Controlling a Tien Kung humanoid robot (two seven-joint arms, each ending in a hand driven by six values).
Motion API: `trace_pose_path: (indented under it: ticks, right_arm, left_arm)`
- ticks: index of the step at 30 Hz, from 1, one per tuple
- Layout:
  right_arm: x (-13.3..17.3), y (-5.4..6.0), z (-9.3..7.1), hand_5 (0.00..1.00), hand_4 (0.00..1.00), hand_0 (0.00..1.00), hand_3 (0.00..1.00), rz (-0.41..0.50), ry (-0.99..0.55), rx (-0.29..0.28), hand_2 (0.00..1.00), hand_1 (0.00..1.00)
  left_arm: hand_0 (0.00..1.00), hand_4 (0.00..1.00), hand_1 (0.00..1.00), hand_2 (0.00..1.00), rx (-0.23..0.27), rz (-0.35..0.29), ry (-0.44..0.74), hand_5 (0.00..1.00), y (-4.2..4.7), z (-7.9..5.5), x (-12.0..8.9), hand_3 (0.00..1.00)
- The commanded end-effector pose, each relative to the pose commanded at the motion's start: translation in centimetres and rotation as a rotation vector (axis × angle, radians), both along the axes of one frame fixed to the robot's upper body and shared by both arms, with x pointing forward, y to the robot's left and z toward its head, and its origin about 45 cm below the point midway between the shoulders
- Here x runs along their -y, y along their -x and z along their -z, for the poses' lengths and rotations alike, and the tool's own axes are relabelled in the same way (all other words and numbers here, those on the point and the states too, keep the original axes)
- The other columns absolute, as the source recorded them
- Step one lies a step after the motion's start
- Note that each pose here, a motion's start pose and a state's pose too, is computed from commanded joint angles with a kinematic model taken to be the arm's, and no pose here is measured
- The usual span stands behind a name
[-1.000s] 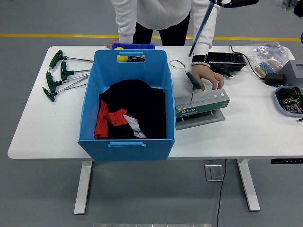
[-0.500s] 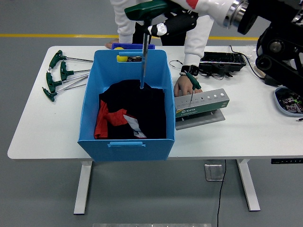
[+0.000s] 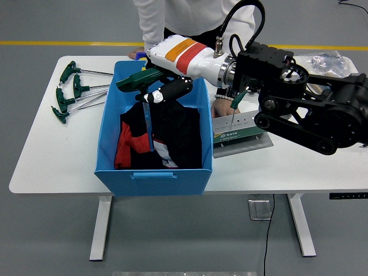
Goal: Lift tool from toolbox,place it in box,lift tool from toolbox,place it in box
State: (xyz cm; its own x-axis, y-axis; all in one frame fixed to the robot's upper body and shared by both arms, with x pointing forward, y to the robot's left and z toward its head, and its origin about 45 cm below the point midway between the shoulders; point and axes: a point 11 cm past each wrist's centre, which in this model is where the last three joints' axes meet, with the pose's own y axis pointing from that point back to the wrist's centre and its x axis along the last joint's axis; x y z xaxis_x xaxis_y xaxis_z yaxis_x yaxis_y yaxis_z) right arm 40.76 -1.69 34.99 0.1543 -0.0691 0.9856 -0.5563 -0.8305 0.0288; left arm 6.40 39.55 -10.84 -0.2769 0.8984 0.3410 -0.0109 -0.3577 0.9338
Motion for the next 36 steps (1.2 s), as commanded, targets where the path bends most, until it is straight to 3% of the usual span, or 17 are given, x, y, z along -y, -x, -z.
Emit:
trace_pose_path:
  ticks: [1, 2, 7, 8, 13, 14, 15, 19, 20, 25, 26, 31, 32, 36]
  right_arm:
    - [-0.2, 0.0, 0.6, 0.688, 0.779, 0.002, 0.035, 0.003, 0.008, -0.004, 0.011, 0.002]
    - [-0.3, -0.1, 1.1, 0.681, 0.796, 0.016, 0.109, 0.005, 0.021, -0.008, 0.094, 0.002]
    - [-0.8, 0.0, 3.7, 0.681, 0.796, 0.016, 0.109, 0.009, 0.110, -0.040, 0.094, 0.002]
    - [-0.8, 0.0, 4.4, 0.673, 0.815, 0.050, 0.190, 0.010, 0.141, -0.048, 0.153, 0.047]
    - [-1.0, 0.0, 6.9, 0.673, 0.815, 0.050, 0.190, 0.015, 0.304, -0.070, 0.153, 0.047]
    - [-1.1, 0.0, 7.2, 0.664, 0.834, 0.128, 0.370, 0.016, 0.321, -0.074, 0.324, 0.209]
    - [-1.2, 0.0, 7.3, 0.664, 0.834, 0.128, 0.370, 0.015, 0.331, -0.076, 0.324, 0.209]
    - [-2.1, 0.0, 6.9, 0.664, 0.834, 0.128, 0.370, 0.011, 0.329, -0.074, 0.324, 0.209]
    - [-2.3, -0.1, 6.7, 0.661, 0.845, 0.299, 0.502, 0.010, 0.325, -0.072, 0.547, 0.467]
    - [-2.8, -0.6, 5.6, 0.661, 0.845, 0.299, 0.502, 0.017, 0.298, -0.048, 0.547, 0.467]
    - [-2.8, -0.8, 5.5, 0.649, 0.854, 0.493, 0.594, 0.023, 0.288, -0.051, 0.706, 0.615]
    - [-2.3, -1.2, 5.1, 0.649, 0.854, 0.493, 0.594, 0.034, 0.257, -0.060, 0.706, 0.615]
    - [-2.0, -1.3, 4.8, 0.653, 0.893, 0.655, 0.749, 0.036, 0.245, -0.061, 0.786, 0.699]
    - [-0.6, -2.1, 3.0, 0.653, 0.893, 0.655, 0.749, 0.071, 0.125, -0.072, 0.786, 0.699]
  left_arm:
    - [0.808, 0.638, 0.786, 0.810, 0.000, 0.001, 0.000, 0.998, -0.02, 0.0, 0.0, 0.810]
    - [0.808, 0.637, 0.786, 0.807, 0.000, 0.001, -0.001, 0.998, -0.04, 0.0, 0.0, 0.811]
    - [0.808, 0.637, 0.786, 0.807, 0.000, 0.003, -0.003, 0.998, -0.08, -0.1, -0.1, 0.811]
    - [0.808, 0.637, 0.786, 0.808, 0.000, 0.004, -0.004, 0.998, -0.09, -0.1, -0.2, 0.811]
    - [0.808, 0.637, 0.786, 0.808, 0.002, 0.003, -0.007, 0.998, -0.13, -0.1, -0.3, 0.811]
    - [0.806, 0.637, 0.785, 0.808, 0.003, 0.001, -0.007, 0.998, -0.13, -0.1, -0.3, 0.811]
    - [0.806, 0.637, 0.785, 0.808, 0.004, 0.000, -0.007, 0.998, -0.15, -0.1, -0.3, 0.811]
    - [0.806, 0.637, 0.785, 0.808, 0.009, -0.005, -0.008, 0.998, -0.21, -0.2, -0.3, 0.811]
    - [0.806, 0.639, 0.784, 0.807, 0.011, -0.006, -0.008, 0.998, -0.24, -0.2, -0.3, 0.811]
    - [0.806, 0.639, 0.784, 0.807, 0.016, -0.009, -0.010, 0.998, -0.36, -0.2, -0.4, 0.811]
    - [0.805, 0.641, 0.784, 0.807, 0.017, -0.009, -0.010, 0.998, -0.37, -0.2, -0.4, 0.813]
    - [0.805, 0.641, 0.784, 0.807, 0.019, -0.011, -0.010, 0.998, -0.39, -0.2, -0.4, 0.813]
    - [0.805, 0.642, 0.783, 0.805, 0.020, -0.011, -0.010, 0.998, -0.37, -0.2, -0.4, 0.813]
    - [0.805, 0.642, 0.783, 0.805, 0.021, -0.015, -0.009, 0.998, -0.23, -0.2, -0.3, 0.813]
